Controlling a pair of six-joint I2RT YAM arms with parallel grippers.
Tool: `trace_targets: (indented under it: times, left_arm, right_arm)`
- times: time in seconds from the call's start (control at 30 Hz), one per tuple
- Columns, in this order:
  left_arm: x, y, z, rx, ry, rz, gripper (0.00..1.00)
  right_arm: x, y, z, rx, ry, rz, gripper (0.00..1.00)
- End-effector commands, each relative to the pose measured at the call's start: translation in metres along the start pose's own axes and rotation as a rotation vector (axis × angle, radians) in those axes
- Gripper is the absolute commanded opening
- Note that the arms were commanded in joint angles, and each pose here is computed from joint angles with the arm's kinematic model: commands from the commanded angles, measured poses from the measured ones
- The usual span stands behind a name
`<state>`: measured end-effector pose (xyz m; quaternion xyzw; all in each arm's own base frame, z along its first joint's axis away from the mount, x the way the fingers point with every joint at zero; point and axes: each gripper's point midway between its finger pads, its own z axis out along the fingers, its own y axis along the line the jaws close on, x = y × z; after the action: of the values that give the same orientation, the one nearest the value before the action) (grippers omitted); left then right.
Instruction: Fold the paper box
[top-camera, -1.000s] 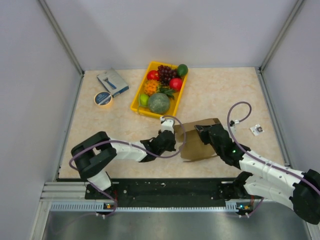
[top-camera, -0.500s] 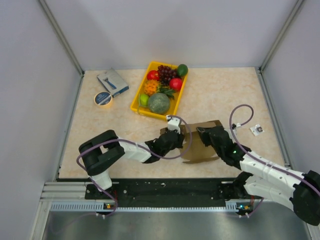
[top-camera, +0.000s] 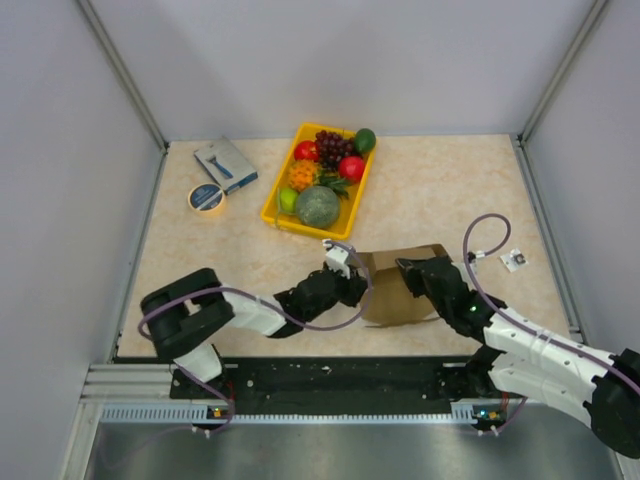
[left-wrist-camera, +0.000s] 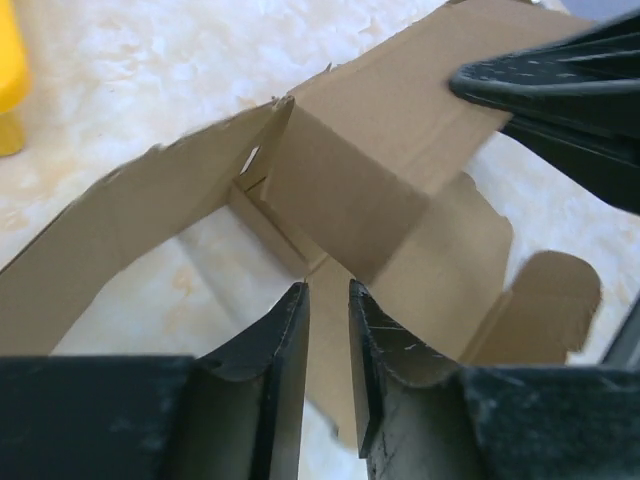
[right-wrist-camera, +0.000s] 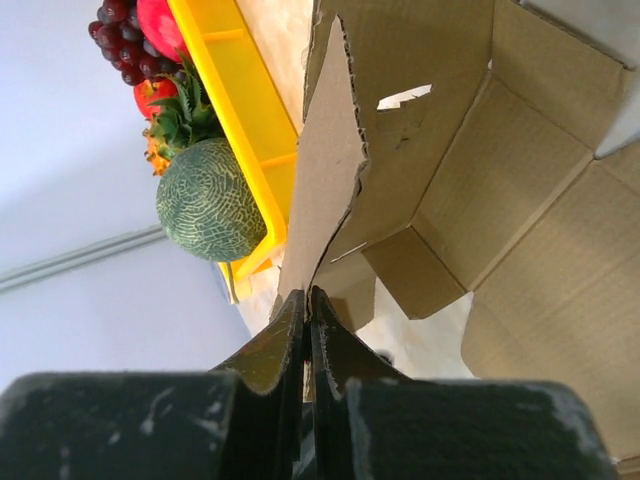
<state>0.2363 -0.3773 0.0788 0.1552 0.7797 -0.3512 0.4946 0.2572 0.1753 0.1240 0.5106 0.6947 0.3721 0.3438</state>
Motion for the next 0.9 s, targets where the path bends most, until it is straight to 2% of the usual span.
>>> trace_targets:
  times: [0.0,0.03,0.1,0.13,0.2,0.23,0.27,0.3,0.4,0.53,0.57,0.7,0.87]
  left_arm:
    - [-0.035,-0.021,-0.048,0.132,-0.07,0.027,0.32]
    - [-0.034,-0.022,-0.057,0.14,-0.056,0.032,0.38]
    - [-0.047,-0.015,-0.074,0.098,-0.055,0.016,0.43]
    - [-0.029,0.005,-0.081,0.019,0.042,0.037,0.45]
    - [-0.048,0.025,-0.093,-0.062,0.019,0.02,0.49]
    - [-0.043,0.039,-0.099,-0.102,0.057,0.024,0.51]
    - [-0.051,0.043,-0.104,-0.106,0.045,0.01,0.54]
    - [-0.062,0.068,-0.104,-0.176,0.035,-0.026,0.53]
    - [-0.074,0.108,-0.106,-0.265,0.039,-0.083,0.49]
    - [-0.083,0.12,-0.087,-0.285,0.082,-0.054,0.41]
    - [-0.071,0.125,-0.077,-0.296,0.133,-0.051,0.38]
    - [-0.059,0.115,-0.049,-0.231,0.246,-0.057,0.27]
    - [-0.042,0.092,-0.034,-0.099,0.256,-0.055,0.25]
  right_arm:
    - [-0.01,-0.019,-0.001,0.041,-0.04,-0.068,0.0]
    - [-0.011,-0.019,-0.001,0.041,-0.043,-0.072,0.0]
    - [-0.011,-0.016,-0.002,0.033,-0.041,-0.076,0.0]
    - [-0.01,-0.013,-0.002,0.027,-0.039,-0.086,0.0]
    - [-0.01,-0.012,-0.003,0.026,-0.037,-0.086,0.0]
    - [-0.008,-0.012,-0.003,0.026,-0.028,-0.086,0.0]
    - [-0.008,-0.012,-0.003,0.026,-0.028,-0.087,0.0]
    - [-0.008,-0.013,-0.002,0.03,-0.03,-0.093,0.0]
    - [-0.008,-0.015,-0.002,0.035,-0.029,-0.097,0.0]
    - [-0.005,-0.013,-0.001,0.037,-0.016,-0.137,0.0]
    - [-0.004,-0.012,-0.001,0.035,-0.014,-0.142,0.0]
    - [-0.001,-0.005,-0.003,0.036,0.002,-0.211,0.0]
    - [-0.004,0.0,-0.005,0.029,-0.012,-0.221,0.0]
